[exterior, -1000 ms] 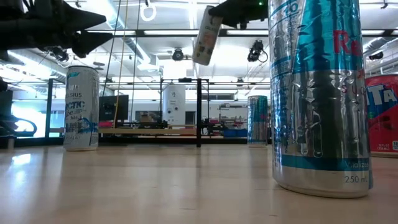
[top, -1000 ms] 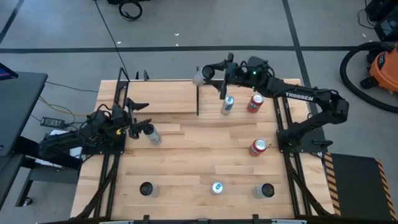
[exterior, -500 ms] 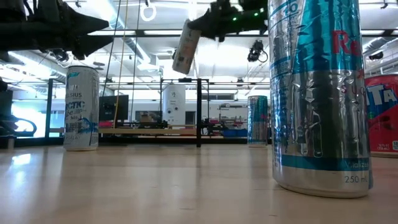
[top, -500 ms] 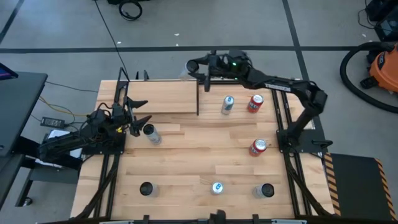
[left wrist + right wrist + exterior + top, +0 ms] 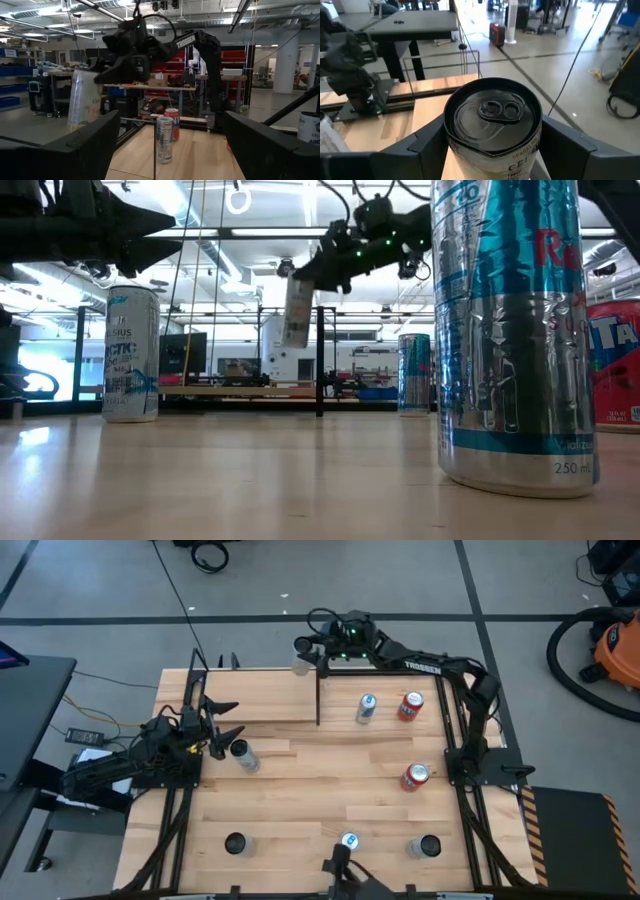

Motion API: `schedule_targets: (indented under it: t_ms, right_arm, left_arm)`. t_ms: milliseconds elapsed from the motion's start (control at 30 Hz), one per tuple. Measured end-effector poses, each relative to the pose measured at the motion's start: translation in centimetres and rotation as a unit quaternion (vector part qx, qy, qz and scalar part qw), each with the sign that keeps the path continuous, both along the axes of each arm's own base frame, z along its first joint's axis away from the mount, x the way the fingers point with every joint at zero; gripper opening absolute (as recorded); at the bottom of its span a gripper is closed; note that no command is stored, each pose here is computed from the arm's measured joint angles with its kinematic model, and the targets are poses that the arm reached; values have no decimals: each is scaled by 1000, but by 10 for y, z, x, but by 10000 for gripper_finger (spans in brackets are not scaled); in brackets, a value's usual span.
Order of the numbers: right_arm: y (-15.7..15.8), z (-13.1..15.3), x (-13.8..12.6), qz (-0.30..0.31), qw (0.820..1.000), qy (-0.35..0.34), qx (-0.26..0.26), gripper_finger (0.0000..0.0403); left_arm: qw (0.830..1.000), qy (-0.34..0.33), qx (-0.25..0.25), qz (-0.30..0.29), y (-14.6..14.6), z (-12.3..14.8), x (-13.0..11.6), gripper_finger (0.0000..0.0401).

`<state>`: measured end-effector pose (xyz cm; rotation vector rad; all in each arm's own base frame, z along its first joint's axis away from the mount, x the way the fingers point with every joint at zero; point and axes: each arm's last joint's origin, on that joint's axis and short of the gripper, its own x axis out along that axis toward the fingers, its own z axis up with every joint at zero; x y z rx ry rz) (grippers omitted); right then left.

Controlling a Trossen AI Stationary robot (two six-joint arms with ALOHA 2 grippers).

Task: Place canned beverage on shelf
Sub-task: Put the top white yellow soda can on the shelf

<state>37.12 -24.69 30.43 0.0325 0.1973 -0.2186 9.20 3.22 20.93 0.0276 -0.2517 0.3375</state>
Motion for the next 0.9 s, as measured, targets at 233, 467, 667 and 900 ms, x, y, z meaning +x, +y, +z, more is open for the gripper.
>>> schedule_targets:
  t_ms: [233, 467, 667, 900]
  right_arm:
    - [-5, -17, 3, 27, 999, 21, 25, 268]
    - [-4, -29, 8, 29, 998, 39, 40, 269]
    - [-3, -39, 14, 34, 997, 47, 42, 271]
    - [-4, -49, 16, 30, 996, 64, 47, 271]
  left_arm:
    - [1000, 0, 0, 0, 0, 0, 0, 353]
    - [1000, -1, 1, 0, 0, 0, 0, 353]
    - [1000, 0, 3, 1, 0, 0, 0, 353]
    - [1000, 2, 19, 5, 0, 1, 0, 353]
